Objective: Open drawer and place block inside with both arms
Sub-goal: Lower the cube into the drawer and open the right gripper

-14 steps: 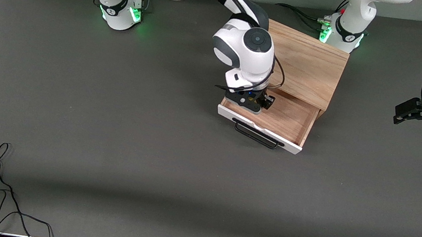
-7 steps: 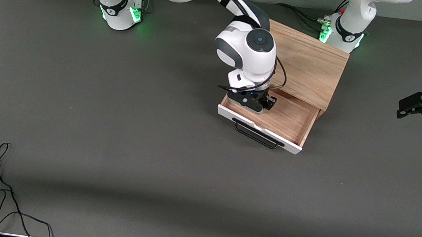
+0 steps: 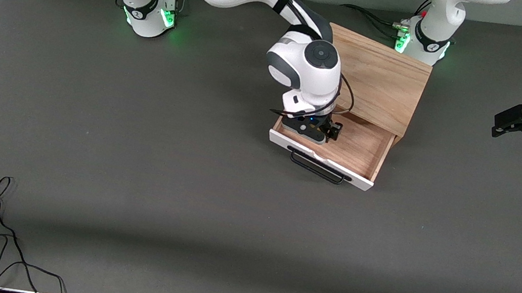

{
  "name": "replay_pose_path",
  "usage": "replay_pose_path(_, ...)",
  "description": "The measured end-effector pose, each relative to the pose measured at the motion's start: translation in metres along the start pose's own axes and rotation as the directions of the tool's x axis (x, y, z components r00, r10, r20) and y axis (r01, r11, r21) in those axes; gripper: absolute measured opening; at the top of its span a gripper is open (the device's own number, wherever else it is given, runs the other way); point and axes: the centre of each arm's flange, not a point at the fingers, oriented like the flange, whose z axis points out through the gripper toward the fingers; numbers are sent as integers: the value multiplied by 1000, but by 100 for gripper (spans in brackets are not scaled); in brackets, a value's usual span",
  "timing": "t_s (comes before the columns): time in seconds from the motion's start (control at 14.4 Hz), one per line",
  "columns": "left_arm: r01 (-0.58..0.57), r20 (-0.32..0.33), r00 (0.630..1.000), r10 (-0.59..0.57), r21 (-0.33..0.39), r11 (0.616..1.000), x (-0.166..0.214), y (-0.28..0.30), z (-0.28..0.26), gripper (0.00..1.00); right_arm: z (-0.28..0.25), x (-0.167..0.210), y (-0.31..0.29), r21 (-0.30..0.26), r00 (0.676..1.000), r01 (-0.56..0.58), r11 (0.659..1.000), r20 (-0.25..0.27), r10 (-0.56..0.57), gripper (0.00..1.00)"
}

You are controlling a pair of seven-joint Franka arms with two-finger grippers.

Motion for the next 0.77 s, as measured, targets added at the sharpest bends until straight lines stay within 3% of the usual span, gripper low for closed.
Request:
replay_pose_path(0.07,-1,15,1000,1,0,1000,-1,0,2,100,-7,2,-2,9,1000,-2,1000,-4,2,99)
replay_pose_path(0.35,-1,32,999,1,0,1000,-2,1,7,100,-63,30,-3,2,1000,-21,1000,-23,21,100)
replay_pose_path(0.56,-1,35,999,1,0,1000,-2,1,8,100,-123,88,12,0,999,-6,1000,-38,6,100)
replay_pose_path(0.77,-3,38,999,3,0,1000,-1,2,10,100,-197,170,52,9,998,19,1000,-55,-19,100)
